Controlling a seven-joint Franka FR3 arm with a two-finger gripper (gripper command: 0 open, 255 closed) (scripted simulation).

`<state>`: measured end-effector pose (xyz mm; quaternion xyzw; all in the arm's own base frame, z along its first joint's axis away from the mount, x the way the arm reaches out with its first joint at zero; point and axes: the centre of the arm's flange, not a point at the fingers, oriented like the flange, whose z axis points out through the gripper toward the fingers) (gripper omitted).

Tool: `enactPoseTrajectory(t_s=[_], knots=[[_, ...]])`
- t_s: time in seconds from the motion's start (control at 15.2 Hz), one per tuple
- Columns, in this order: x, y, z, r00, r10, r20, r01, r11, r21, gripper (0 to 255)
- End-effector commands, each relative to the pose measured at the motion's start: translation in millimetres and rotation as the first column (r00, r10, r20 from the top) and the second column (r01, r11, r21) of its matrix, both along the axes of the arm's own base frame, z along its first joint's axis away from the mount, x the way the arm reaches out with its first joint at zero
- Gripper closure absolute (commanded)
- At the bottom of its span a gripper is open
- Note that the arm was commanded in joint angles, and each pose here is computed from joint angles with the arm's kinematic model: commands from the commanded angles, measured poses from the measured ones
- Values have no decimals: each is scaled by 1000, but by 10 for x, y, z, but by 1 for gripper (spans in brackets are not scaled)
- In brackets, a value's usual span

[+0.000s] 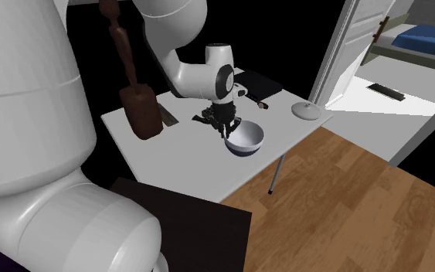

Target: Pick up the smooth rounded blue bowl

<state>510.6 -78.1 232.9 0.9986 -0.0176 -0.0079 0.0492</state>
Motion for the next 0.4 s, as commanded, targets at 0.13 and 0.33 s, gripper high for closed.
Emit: enactPoseTrajectory(t_s=[0.13, 0.33], knots=[[3, 9, 218, 1000, 0, 0, 0, 1000, 0, 255], [3, 9, 279, 1000, 0, 0, 0, 1000, 0, 255]])
